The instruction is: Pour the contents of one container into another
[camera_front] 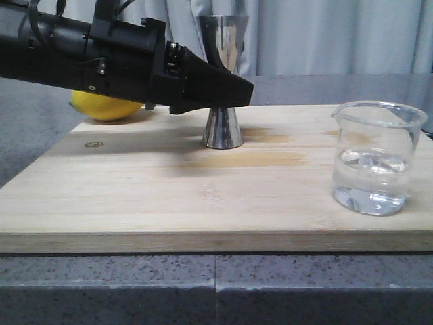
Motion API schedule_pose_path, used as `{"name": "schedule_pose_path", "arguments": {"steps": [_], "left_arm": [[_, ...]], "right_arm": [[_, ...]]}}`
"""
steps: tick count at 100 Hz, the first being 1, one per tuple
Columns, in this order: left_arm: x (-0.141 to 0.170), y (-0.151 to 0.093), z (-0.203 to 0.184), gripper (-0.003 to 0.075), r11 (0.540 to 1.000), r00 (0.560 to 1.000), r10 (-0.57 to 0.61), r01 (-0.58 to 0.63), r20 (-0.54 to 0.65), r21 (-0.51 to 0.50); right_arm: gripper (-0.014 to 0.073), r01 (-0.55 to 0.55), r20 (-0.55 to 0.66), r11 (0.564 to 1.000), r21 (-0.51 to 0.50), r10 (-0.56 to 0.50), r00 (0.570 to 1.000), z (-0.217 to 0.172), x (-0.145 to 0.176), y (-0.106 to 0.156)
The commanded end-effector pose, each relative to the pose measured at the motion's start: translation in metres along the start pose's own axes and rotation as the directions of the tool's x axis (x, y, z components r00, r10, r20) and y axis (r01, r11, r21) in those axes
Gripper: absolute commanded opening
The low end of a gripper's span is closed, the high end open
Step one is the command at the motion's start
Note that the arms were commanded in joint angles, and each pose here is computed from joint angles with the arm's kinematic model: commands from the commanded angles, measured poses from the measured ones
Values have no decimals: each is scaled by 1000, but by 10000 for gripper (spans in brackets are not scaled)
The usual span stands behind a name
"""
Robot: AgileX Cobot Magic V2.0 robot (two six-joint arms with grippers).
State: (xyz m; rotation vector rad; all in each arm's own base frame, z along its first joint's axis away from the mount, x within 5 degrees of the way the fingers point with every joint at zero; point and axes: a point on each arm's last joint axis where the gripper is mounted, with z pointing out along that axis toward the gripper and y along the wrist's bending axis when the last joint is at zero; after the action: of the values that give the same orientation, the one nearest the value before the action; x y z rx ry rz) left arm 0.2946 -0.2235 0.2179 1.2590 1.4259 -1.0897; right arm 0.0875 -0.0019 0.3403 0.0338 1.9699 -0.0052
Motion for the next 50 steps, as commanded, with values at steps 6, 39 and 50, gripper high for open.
{"name": "schedule_pose_path", "arguments": {"steps": [6,39,50], "left_arm": [[-31,-5,-3,122,1000,991,20,-22,131,15],[-31,-5,-3,122,1000,991,20,-22,131,15],[-31,-5,-3,122,1000,991,20,-22,131,15]], "right_arm": [[542,51,88,997,-57,-46,995,-3,-16,6],[542,124,97,964,-234,-104,990,-4,-16,23],[542,153,20,947,-284,-153,988,8,-11,29]]}}
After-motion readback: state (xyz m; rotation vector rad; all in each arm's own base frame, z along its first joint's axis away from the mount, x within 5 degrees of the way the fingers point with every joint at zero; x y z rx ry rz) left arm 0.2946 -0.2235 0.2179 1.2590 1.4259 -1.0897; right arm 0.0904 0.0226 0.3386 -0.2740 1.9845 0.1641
